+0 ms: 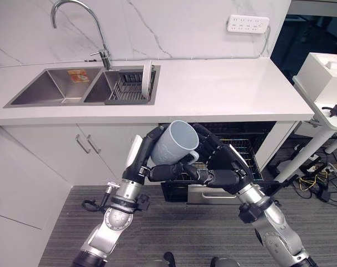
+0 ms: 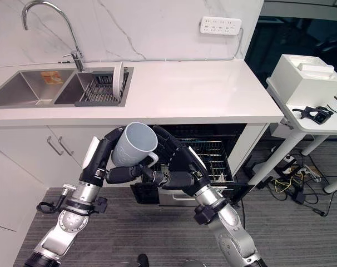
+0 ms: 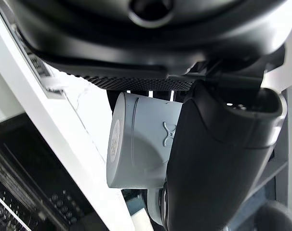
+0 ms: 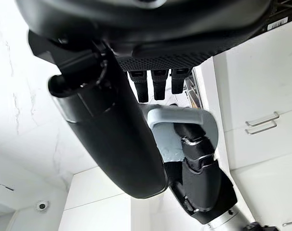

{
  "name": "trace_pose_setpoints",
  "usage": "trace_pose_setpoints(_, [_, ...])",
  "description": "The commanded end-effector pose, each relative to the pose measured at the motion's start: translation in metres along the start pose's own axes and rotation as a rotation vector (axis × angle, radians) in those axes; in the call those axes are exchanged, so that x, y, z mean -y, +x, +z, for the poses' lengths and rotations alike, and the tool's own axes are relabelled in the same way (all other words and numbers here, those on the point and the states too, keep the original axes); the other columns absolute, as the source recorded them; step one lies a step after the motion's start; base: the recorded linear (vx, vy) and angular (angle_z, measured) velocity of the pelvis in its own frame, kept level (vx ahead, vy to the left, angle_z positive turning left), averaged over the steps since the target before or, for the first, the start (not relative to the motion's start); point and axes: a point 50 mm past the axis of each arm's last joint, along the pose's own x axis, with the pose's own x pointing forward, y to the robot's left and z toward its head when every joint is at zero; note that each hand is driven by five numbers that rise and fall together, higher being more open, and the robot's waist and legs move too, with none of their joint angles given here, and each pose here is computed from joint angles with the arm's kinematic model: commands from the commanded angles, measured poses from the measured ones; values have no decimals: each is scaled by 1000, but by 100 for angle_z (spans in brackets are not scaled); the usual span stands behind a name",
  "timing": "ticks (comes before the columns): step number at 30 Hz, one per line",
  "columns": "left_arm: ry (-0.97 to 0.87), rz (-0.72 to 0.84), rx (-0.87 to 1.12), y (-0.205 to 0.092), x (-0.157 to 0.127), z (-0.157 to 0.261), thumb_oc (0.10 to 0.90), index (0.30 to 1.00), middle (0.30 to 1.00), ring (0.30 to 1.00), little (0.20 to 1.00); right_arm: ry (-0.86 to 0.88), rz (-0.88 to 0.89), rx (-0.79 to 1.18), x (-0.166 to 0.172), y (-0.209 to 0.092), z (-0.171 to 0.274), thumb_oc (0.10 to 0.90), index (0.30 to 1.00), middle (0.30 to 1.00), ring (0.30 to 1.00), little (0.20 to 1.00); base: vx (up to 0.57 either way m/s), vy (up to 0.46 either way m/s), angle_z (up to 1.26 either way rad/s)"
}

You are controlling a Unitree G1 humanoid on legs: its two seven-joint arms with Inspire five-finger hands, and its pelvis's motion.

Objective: Place the dishes in the dishwasher.

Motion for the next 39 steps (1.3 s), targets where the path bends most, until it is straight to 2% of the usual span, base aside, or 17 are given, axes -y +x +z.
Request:
trace_pose_setpoints(1, [-1,-1,355,32,-8,54,400,300,300,300,300,-1,134,261,-19,29,42,800,900,900,900,900,0,0,0])
trace_pose_setpoints(28, [-26,-86,337,31,5,54,400,300,300,300,300,13,100,265,-22,35,40,800,900,900,900,900,0,0,0])
trace_pose_setpoints(39, [154,76,318,29,6,41,400,300,300,300,300,63,68,245,-26,42,34,800,900,900,900,900,0,0,0])
